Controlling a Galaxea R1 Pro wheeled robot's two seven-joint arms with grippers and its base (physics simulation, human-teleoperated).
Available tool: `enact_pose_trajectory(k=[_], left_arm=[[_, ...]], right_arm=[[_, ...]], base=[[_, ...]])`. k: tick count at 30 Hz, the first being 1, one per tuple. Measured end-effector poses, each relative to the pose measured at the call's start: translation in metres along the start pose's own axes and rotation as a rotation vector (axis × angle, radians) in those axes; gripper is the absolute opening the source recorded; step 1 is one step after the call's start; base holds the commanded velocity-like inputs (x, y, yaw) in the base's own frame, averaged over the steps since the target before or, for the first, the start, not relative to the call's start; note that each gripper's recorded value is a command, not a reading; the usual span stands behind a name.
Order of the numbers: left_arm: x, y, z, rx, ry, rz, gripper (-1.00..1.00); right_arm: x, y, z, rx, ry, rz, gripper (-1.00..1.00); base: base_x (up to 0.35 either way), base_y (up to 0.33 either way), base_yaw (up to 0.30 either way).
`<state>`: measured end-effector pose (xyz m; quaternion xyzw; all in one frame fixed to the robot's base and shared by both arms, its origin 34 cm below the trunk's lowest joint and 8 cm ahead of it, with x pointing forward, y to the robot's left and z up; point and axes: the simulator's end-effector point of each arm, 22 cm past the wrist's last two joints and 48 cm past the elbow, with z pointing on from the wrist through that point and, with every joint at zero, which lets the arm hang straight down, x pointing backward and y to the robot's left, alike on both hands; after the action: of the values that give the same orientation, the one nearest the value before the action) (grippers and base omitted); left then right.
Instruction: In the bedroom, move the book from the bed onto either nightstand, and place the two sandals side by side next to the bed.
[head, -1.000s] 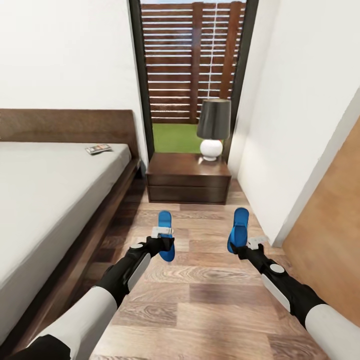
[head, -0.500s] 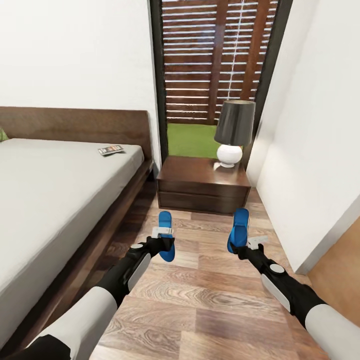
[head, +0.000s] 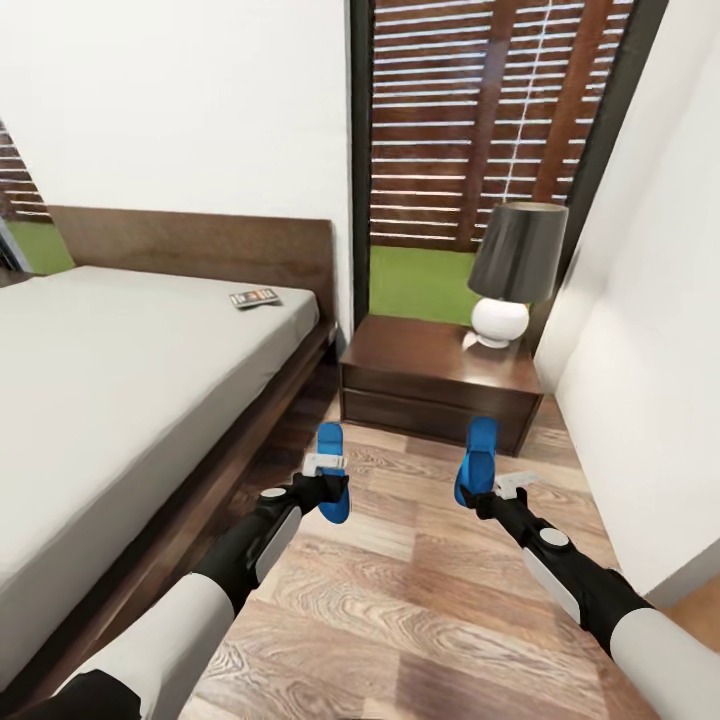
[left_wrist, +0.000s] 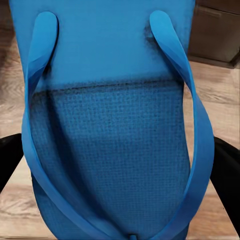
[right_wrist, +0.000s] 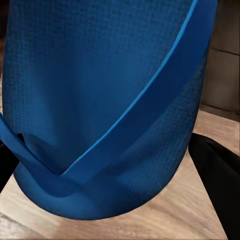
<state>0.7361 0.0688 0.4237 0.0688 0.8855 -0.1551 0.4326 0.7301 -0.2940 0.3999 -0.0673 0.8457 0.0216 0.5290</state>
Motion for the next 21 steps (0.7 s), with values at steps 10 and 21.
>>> enact_pose_trajectory(k=[10,21], left_arm=[[0.0021,0.0003,0.0010,-0.002,0.004,-0.001,-1.00],[0.0045,0.0008,0.0023,-0.002,0.008,-0.002,-1.00]], right_arm=[[0.0021,0.0005,0.0005,-0.001,0.004,-0.001,-1.00],[0.0048,0.0007,0.0013,-0.001,0.008,0.000,-1.00]], base=[[0.174,-0.149,0.259],[0.200,-0.248,0.259]])
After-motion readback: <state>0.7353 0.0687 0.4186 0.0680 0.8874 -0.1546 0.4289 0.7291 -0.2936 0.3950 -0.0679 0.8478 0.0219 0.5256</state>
